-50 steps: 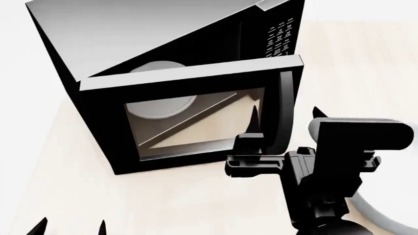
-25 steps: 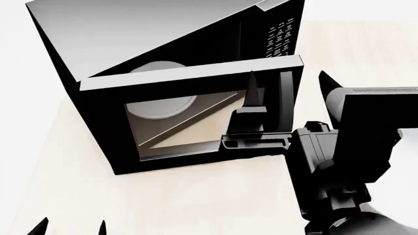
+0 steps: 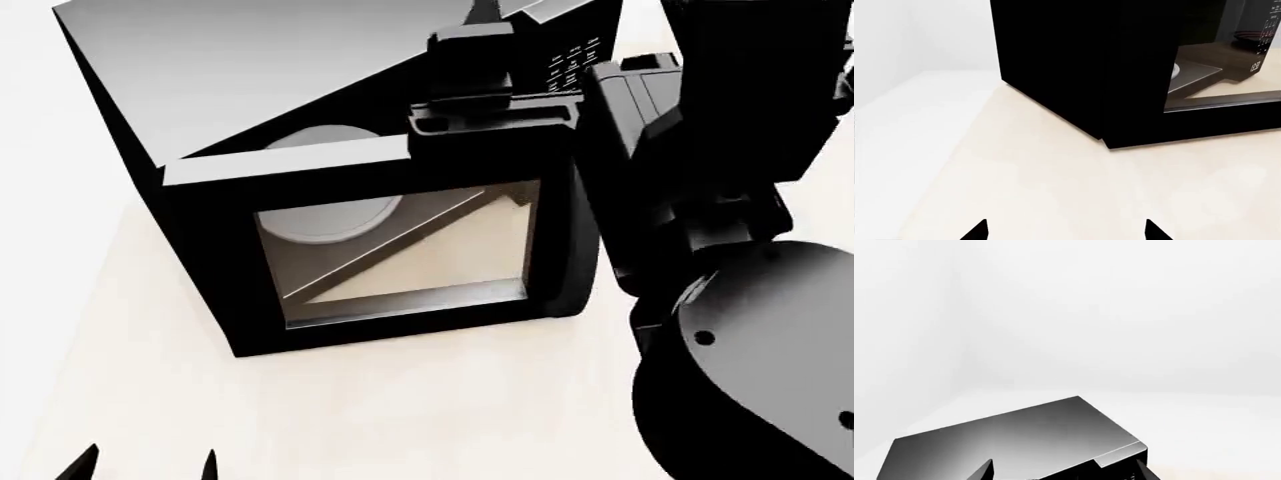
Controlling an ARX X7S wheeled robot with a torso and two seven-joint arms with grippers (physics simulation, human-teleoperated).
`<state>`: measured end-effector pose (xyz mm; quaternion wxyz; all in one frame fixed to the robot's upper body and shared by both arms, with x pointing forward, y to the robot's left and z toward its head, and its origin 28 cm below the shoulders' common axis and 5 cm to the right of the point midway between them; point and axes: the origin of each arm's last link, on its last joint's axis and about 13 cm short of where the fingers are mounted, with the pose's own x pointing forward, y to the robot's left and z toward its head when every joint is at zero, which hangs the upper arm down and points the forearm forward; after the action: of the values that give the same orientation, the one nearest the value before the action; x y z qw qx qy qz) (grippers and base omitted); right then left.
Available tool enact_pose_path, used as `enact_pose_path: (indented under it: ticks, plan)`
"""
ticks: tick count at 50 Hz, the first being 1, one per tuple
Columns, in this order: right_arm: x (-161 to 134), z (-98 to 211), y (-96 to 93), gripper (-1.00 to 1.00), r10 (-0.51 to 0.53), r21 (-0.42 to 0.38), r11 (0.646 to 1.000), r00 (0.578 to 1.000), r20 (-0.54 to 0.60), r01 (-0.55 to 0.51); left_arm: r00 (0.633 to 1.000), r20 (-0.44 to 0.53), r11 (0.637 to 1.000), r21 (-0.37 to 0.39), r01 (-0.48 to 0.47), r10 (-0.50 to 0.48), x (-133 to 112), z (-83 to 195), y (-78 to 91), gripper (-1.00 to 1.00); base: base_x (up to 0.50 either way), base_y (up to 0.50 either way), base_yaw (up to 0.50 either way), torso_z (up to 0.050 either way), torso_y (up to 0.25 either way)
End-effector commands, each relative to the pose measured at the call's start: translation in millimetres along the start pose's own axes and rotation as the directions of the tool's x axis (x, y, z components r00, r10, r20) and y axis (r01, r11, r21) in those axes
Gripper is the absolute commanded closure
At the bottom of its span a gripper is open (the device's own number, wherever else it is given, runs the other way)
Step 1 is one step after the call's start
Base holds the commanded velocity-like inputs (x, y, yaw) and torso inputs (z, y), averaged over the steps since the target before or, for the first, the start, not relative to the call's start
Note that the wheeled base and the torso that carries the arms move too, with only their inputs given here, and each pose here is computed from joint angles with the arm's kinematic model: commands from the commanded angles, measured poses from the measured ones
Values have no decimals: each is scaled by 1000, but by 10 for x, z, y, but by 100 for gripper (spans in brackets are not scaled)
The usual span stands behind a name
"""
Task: Open the microwave.
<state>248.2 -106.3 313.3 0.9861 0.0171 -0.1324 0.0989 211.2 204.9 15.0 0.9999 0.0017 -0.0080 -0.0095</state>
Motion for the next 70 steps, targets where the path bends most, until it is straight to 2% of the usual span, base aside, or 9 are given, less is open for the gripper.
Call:
enact_pose_path:
  ticks: [1, 10, 18, 30, 39, 55, 70]
  plan:
    - [390, 420, 13, -100, 25, -47, 998, 992, -126, -32, 1000, -16, 1000, 4, 1, -1, -21, -24, 1, -100, 0, 0, 0, 0, 0]
    - [868, 558, -95, -100, -7, -87, 996, 945, -327, -22, 1000, -15, 1000, 1, 2, -2, -23, -18, 0, -100, 0, 0, 0, 0, 0]
    - [980, 749, -91, -100, -12, -139, 989, 914, -406, -49, 1000, -17, 1000, 0, 3, -3, -12, -23, 1, -100, 0, 0, 0, 0, 0]
    - [1013, 1117, -104, -100, -40, -202, 978, 914, -404, -46, 1000, -18, 1000, 0, 3, -3, -15, -24, 4, -100, 0, 0, 0, 0, 0]
    - [1033, 1382, -100, -100, -64, -268, 961, 896, -439, -63, 1000, -19, 1000, -1, 1, -1, -16, -24, 5, -100, 0, 0, 0, 0, 0]
    - [1114, 1203, -115, -100, -75, -306, 946, 842, -534, -110, 1000, -19, 1000, -2, 2, -2, -15, -21, 3, -100, 0, 0, 0, 0, 0]
    - [1221, 1113, -79, -100, -72, -311, 942, 828, -555, -127, 1000, -18, 1000, -3, 4, -4, -18, -20, 2, -100, 0, 0, 0, 0, -1]
